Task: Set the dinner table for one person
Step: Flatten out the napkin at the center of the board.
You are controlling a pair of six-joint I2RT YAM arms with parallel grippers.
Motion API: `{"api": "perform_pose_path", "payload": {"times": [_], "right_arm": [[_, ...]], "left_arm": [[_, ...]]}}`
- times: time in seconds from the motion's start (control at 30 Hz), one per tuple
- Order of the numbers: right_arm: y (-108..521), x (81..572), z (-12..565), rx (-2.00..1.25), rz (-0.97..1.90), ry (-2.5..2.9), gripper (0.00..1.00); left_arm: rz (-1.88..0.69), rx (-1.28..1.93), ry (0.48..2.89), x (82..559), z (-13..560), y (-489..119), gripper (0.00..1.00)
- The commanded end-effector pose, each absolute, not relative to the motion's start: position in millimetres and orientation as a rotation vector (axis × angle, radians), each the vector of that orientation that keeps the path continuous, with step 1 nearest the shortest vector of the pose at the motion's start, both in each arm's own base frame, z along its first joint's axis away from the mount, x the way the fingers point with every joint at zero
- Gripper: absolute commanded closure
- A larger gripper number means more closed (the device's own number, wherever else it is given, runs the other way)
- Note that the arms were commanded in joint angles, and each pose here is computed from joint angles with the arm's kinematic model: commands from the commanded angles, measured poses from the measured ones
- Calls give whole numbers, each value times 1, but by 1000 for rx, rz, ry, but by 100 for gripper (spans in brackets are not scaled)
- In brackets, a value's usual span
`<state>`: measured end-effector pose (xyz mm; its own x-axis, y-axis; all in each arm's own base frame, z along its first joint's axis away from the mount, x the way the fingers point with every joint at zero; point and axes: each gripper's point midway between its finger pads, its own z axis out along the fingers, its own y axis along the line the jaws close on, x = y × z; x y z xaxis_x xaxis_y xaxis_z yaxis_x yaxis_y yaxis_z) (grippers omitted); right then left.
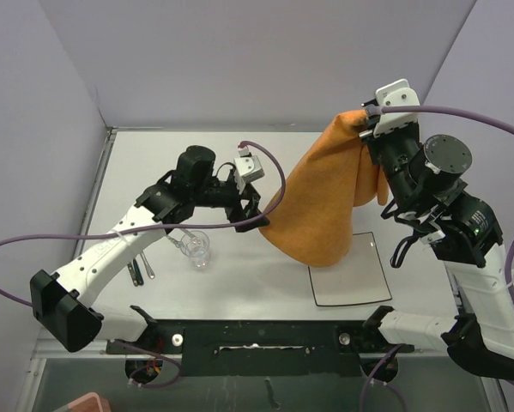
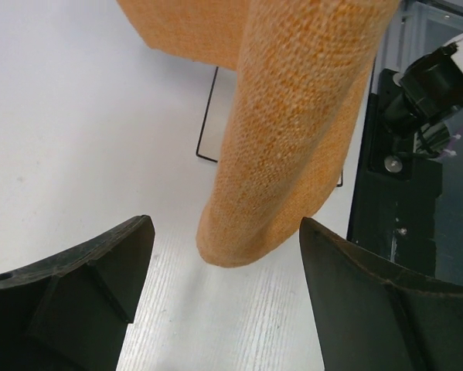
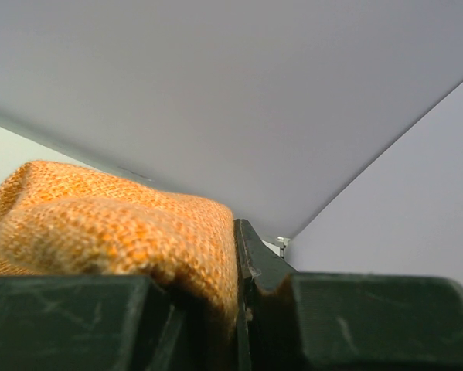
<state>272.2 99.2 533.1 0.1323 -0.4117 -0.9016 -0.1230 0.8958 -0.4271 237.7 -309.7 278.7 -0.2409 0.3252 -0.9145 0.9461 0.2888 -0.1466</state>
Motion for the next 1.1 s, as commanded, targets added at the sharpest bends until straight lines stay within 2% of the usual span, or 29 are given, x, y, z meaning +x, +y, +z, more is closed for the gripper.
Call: {"api": "perform_pose_path", "payload": {"times": [0.0, 0.47, 0.67, 1.07], "right_arm": [[90, 258, 585, -340, -140, 1294, 100], [105, 269, 582, -372, -124, 1299, 100], [104, 266, 587, -376, -120, 1290, 100], [93, 255, 594, -384, -130, 1283, 100]], "left_arm": [[-1083, 1275, 1576, 223, 313, -327, 25], [-1307, 1385, 1569, 190, 302, -341, 26], [-1309, 1391, 1571, 189, 295, -347, 26], [-1139, 1338, 1616, 224, 278, -350, 26]]}}
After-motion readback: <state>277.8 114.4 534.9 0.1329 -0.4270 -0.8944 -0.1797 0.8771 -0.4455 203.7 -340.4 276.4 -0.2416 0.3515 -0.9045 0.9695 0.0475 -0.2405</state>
